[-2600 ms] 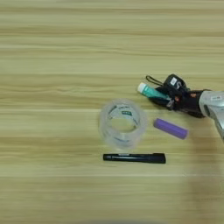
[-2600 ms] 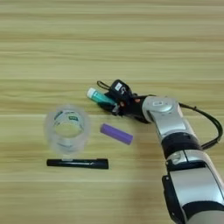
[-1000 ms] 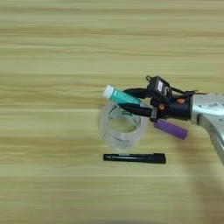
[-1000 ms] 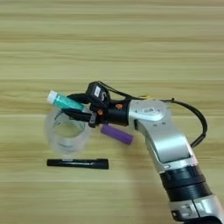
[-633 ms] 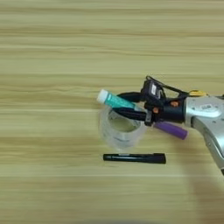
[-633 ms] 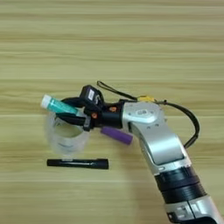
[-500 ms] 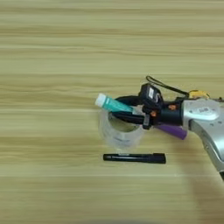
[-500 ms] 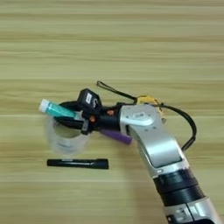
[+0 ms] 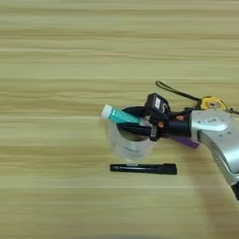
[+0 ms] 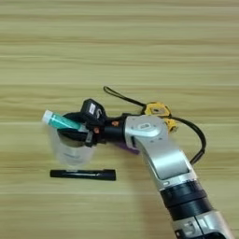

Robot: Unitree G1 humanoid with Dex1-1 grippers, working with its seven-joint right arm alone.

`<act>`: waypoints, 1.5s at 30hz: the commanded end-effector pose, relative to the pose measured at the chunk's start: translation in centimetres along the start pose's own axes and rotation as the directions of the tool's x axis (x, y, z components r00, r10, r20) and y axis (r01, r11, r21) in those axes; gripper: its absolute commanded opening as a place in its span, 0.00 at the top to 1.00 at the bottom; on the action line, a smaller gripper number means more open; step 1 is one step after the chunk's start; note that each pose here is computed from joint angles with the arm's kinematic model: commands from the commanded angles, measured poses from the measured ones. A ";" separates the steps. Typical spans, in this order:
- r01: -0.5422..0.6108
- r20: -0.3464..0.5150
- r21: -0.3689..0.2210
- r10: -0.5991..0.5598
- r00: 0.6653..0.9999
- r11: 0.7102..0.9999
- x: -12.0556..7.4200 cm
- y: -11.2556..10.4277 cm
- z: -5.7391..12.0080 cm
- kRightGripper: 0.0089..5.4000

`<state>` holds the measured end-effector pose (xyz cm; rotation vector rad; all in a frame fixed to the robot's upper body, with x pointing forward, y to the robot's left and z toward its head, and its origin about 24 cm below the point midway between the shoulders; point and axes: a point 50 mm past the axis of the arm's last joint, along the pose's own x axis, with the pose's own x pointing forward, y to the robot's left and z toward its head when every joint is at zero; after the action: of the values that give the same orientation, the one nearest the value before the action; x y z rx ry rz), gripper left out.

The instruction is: Move the objects on the table

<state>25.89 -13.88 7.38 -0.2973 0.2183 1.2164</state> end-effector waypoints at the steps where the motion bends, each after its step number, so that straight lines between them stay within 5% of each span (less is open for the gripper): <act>1: 0.053 0.029 -0.096 -0.051 0.998 0.994 -0.3 -1.3 1.8 0.69; 38: 0.065 0.042 -0.136 -0.060 0.997 0.989 -1.2 -1.7 2.4 0.69; 45: 0.063 0.047 -0.146 -0.057 0.997 0.987 -1.4 -1.8 2.6 0.47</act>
<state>26.11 -14.63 7.44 -0.3198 0.2084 1.2153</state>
